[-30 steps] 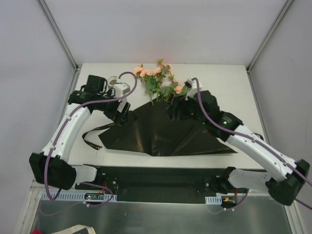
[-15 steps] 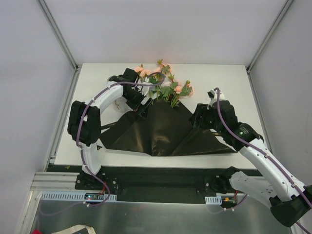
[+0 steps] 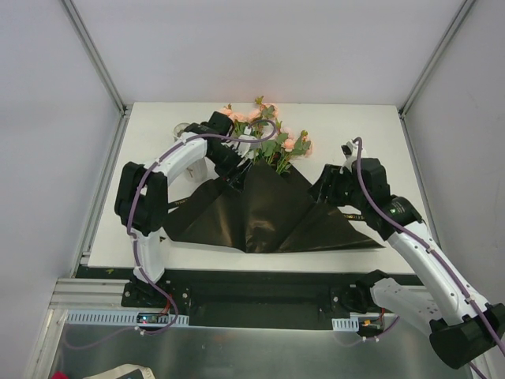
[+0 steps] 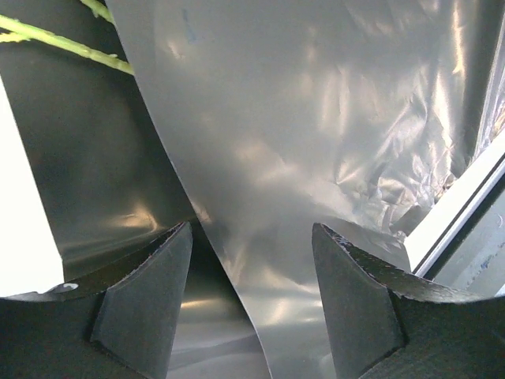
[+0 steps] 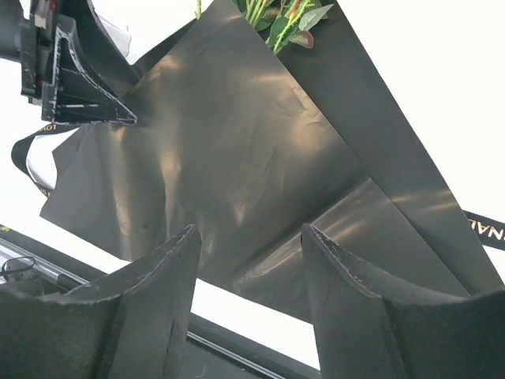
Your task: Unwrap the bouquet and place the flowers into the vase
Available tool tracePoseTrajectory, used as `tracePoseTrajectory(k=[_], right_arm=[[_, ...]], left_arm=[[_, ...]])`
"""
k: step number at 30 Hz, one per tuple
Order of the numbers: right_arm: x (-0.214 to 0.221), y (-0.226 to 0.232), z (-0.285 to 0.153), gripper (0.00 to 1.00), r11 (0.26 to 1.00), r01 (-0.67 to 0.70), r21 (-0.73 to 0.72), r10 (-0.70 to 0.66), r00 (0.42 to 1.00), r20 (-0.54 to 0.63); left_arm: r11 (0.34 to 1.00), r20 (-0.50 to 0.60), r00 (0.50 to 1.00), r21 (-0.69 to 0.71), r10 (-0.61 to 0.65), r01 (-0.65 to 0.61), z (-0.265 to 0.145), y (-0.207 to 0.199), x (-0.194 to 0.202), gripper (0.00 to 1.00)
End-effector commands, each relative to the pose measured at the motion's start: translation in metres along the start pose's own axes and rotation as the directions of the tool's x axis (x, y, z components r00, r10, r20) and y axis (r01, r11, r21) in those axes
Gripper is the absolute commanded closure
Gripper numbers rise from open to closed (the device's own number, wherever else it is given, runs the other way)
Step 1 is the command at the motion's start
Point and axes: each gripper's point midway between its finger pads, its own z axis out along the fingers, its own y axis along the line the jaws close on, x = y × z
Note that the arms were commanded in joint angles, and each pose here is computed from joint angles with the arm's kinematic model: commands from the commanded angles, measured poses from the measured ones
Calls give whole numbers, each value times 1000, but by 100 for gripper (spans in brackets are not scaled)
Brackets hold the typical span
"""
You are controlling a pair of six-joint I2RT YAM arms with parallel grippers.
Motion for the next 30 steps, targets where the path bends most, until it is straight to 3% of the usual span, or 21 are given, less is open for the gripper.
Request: tracePoseTrajectory(k=[1, 11, 15, 16, 19, 22, 30], right_arm=[[-23, 18, -13, 44, 997, -6, -79, 12, 998, 69], [-20, 21, -15, 46, 994, -14, -111, 23, 997, 80], [-21, 21, -14, 48, 994, -18, -111, 27, 996, 82], [-21, 21, -14, 48, 994, -18, -111, 27, 996, 82], [-21, 23, -12, 50, 993, -16, -116, 25, 997, 74], [-23, 25, -9, 51, 992, -20, -126, 29, 997, 74], [-37, 25, -4, 57, 994, -6, -108, 16, 996, 88]], left_arm=[[999, -5, 1000, 34, 21, -20, 2, -9, 2, 37], [999, -38, 999, -24, 32, -33, 13, 10, 3, 36], [999, -58, 997, -13, 44, -45, 17, 8, 10, 52], [999, -59, 997, -12, 42, -43, 17, 8, 11, 70], [999, -52, 998, -9, 36, -37, 15, 4, 9, 89], [998, -35, 998, -16, 53, -53, 9, -1, 4, 100], [992, 68, 990, -22, 123, -122, -31, -40, -12, 100]])
